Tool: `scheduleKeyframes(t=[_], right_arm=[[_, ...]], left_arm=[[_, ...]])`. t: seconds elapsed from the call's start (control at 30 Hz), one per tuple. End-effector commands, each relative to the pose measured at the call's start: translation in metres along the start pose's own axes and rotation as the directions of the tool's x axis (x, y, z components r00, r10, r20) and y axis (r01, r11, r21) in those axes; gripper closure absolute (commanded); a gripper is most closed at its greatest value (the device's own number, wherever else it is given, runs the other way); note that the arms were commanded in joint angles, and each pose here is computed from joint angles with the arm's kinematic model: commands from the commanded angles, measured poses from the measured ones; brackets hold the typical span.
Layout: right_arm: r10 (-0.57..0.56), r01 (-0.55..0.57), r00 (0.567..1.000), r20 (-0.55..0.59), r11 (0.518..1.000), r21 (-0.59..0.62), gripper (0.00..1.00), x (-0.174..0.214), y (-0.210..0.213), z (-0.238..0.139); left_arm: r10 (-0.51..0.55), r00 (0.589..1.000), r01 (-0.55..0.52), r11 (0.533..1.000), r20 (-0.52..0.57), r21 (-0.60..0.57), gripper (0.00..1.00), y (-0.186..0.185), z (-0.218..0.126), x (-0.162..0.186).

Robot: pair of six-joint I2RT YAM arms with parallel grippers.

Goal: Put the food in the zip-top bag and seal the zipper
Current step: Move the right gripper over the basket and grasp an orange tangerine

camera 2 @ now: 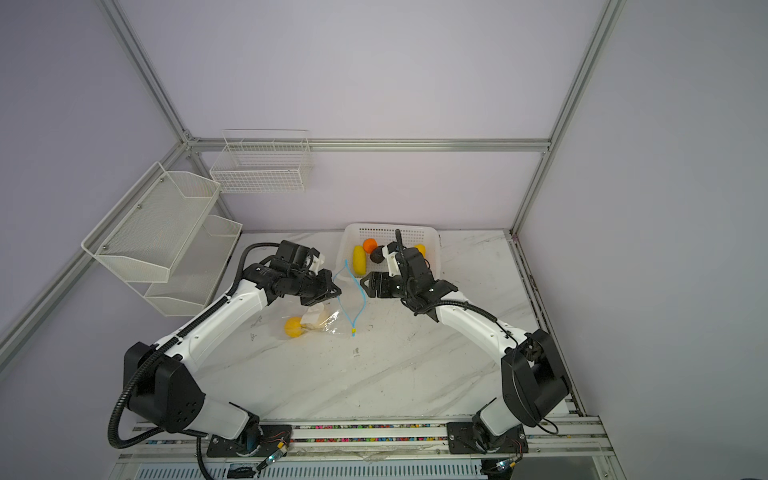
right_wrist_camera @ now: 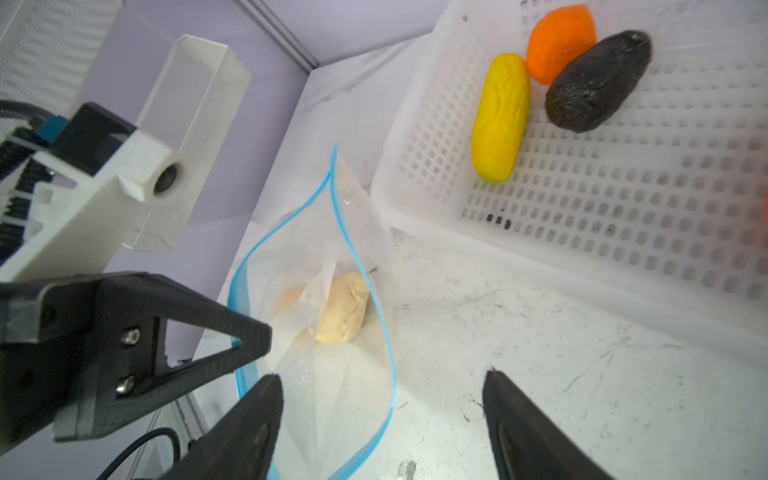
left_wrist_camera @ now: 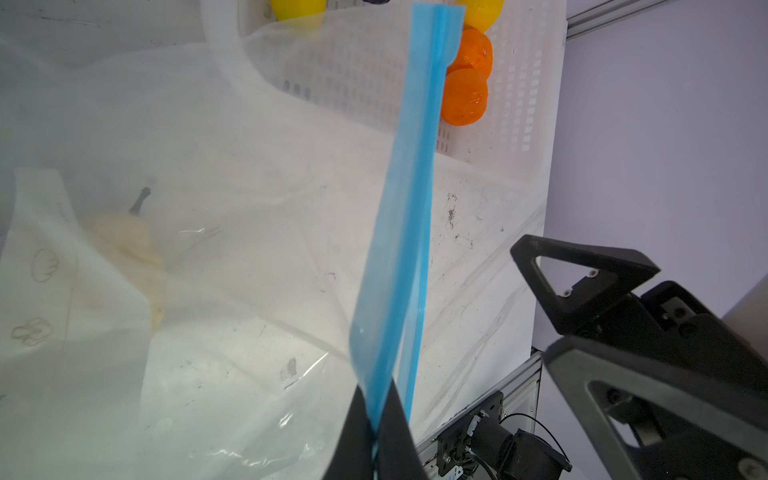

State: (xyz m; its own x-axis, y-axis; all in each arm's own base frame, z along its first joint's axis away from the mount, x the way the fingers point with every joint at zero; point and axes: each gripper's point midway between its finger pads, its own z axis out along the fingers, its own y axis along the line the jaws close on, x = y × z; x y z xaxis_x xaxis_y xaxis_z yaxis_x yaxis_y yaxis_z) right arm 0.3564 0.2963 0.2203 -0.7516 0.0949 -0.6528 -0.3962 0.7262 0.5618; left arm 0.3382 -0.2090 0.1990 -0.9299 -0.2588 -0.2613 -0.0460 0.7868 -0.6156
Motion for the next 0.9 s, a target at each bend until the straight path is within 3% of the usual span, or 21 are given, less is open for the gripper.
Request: scheduleKeyframes(t=[0.0,0.23,0.33,0.47,0.53,0.77,0.87], right_arm=[[-0.053,0.049,0.998,0.038,0.994,0.095,0.22,-0.022,-0.017,-0.002],[-0.026,0.017,0.999,0.028,0.963,0.267,0.23,-0.046,-0.074,0.010],[-0.066,0.051,0.998,0.022,0.910,0.412,0.23,-0.058,-0.101,0.014],[-0.123,0.131,0.991,-0.058,0.743,0.657,0.24,-0.064,-0.154,0.017],[-0.117,0.146,0.989,-0.090,0.688,0.711,0.23,-0.064,-0.174,0.020],[-0.073,0.165,0.985,-0.158,0.685,0.710,0.21,-0.060,-0.190,0.042],[-0.059,0.191,0.977,-0.203,0.658,0.728,0.18,-0.052,-0.201,0.048]], left_arm=[[0.043,0.999,-0.044,0.999,0.026,0.004,1.00,-0.008,-0.008,-0.010],[0.050,0.998,-0.049,0.999,0.026,-0.013,1.00,-0.009,-0.010,-0.015],[0.048,0.999,-0.047,0.999,0.025,-0.018,1.00,-0.008,-0.009,-0.015],[0.046,0.999,-0.046,0.999,0.016,-0.021,1.00,-0.007,-0.007,-0.014],[0.044,0.999,-0.044,0.999,0.014,-0.022,1.00,-0.007,-0.006,-0.014],[0.052,0.999,-0.052,0.998,0.000,-0.027,1.00,-0.006,-0.006,-0.012],[0.056,0.998,-0.056,0.998,0.001,-0.030,1.00,-0.005,-0.007,-0.011]])
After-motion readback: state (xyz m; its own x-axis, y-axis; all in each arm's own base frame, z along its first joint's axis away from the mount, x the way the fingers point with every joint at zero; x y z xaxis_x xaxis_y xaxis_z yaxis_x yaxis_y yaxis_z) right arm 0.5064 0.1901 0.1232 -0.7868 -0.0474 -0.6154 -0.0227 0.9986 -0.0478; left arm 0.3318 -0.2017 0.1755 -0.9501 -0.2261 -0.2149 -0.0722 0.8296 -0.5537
